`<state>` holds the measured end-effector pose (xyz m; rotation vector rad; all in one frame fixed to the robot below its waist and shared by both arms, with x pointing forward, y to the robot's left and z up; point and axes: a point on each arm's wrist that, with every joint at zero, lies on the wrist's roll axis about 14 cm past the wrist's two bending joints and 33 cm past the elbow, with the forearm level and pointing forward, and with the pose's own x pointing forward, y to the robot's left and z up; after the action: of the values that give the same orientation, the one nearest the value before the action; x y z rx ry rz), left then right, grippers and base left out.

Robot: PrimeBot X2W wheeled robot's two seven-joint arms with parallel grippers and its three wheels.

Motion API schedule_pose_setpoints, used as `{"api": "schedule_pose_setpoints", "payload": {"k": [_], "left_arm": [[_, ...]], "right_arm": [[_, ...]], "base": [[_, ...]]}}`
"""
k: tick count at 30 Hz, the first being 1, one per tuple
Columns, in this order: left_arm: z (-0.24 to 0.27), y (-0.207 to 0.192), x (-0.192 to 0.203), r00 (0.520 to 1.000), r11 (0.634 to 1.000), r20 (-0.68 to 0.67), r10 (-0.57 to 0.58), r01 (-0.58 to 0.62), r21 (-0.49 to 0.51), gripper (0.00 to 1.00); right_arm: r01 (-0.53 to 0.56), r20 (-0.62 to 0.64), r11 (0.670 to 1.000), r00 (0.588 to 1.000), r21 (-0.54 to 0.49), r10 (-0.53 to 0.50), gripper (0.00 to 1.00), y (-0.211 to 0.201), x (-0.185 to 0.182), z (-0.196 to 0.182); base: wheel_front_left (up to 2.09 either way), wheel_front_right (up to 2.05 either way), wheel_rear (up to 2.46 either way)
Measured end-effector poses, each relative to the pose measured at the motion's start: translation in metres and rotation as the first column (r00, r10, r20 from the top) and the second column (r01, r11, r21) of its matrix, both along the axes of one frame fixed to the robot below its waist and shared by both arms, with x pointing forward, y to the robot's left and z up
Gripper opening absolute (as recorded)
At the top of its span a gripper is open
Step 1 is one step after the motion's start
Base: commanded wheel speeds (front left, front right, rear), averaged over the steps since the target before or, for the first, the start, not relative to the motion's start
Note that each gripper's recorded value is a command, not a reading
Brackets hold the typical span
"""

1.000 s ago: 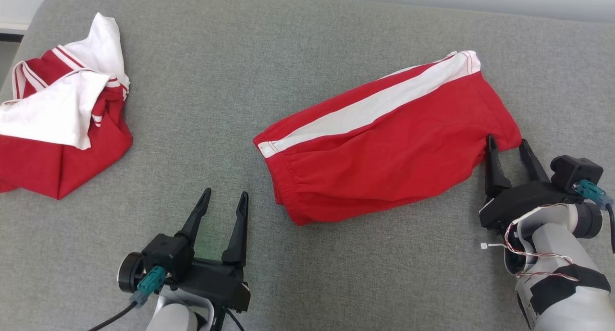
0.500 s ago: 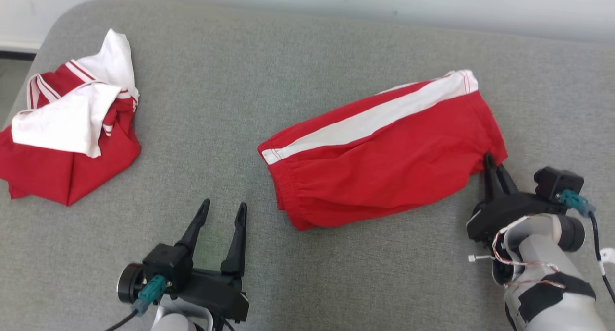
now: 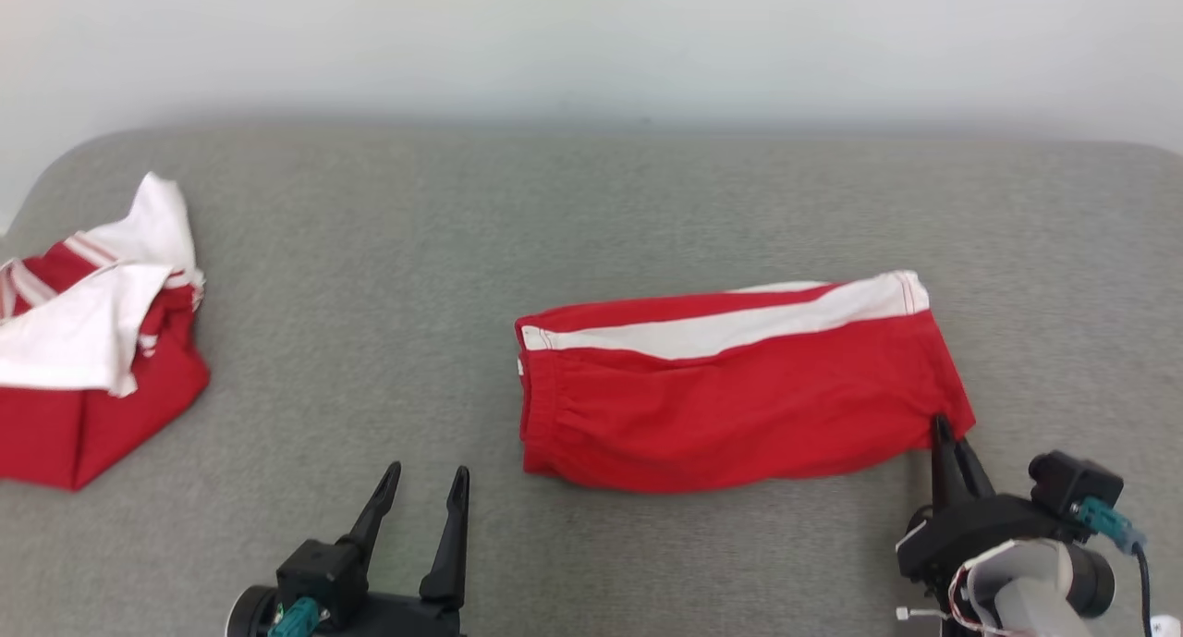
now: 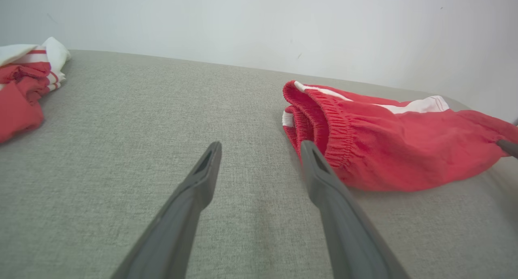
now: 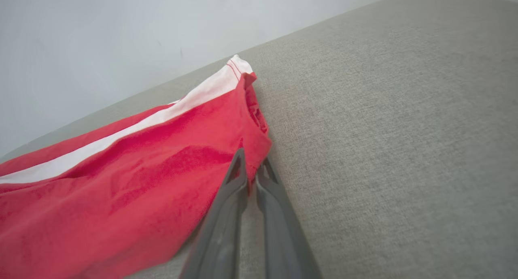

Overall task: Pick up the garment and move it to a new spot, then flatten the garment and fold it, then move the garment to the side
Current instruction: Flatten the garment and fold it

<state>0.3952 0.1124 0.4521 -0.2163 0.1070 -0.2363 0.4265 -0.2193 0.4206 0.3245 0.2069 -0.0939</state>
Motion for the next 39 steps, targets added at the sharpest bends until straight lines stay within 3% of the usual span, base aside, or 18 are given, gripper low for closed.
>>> {"api": "schedule_pose_setpoints", "payload": {"k": [8,14,17,25,29,34,39], "left_arm": [[0.002,-0.026,-0.004,0.997,0.997,0.006,-0.073,0.073,-0.009,1.00],[0.004,-0.035,-0.004,0.995,0.995,0.012,-0.099,0.099,-0.011,1.00],[0.002,-0.033,-0.005,0.996,0.996,0.005,-0.092,0.092,-0.010,1.00],[-0.002,-0.022,-0.006,0.998,0.998,-0.007,-0.061,0.061,-0.009,1.00],[-0.002,-0.018,-0.008,0.999,0.999,-0.008,-0.050,0.050,-0.008,1.00],[0.000,-0.010,-0.011,1.000,1.000,-0.003,-0.025,0.025,-0.013,1.00],[-0.002,0.001,-0.017,1.000,1.000,-0.014,0.010,-0.010,-0.018,1.00]], "right_arm": [[0.117,0.010,0.993,0.993,-0.002,-0.117,0.00,-0.036,-0.044,0.003],[0.126,0.048,0.992,0.991,-0.018,-0.125,0.00,-0.040,-0.047,0.015],[0.083,0.091,0.996,0.993,-0.033,-0.080,0.00,-0.028,-0.035,0.028],[-0.144,0.189,0.985,0.969,-0.091,0.159,0.00,0.044,-0.013,0.059],[-0.289,0.219,0.949,0.925,-0.128,0.311,0.00,0.090,-0.014,0.070],[-0.471,0.236,0.869,0.836,-0.154,0.495,0.00,0.153,-0.029,0.076],[-0.590,0.207,0.795,0.767,-0.144,0.607,0.00,0.193,-0.047,0.066]], "base": [[0.00,0.00,0.00],[0.00,0.00,0.00],[0.00,0.00,0.00],[0.00,0.00,0.00],[0.00,0.00,0.00],[0.00,0.00,0.00],[0.00,0.00,0.00]]}}
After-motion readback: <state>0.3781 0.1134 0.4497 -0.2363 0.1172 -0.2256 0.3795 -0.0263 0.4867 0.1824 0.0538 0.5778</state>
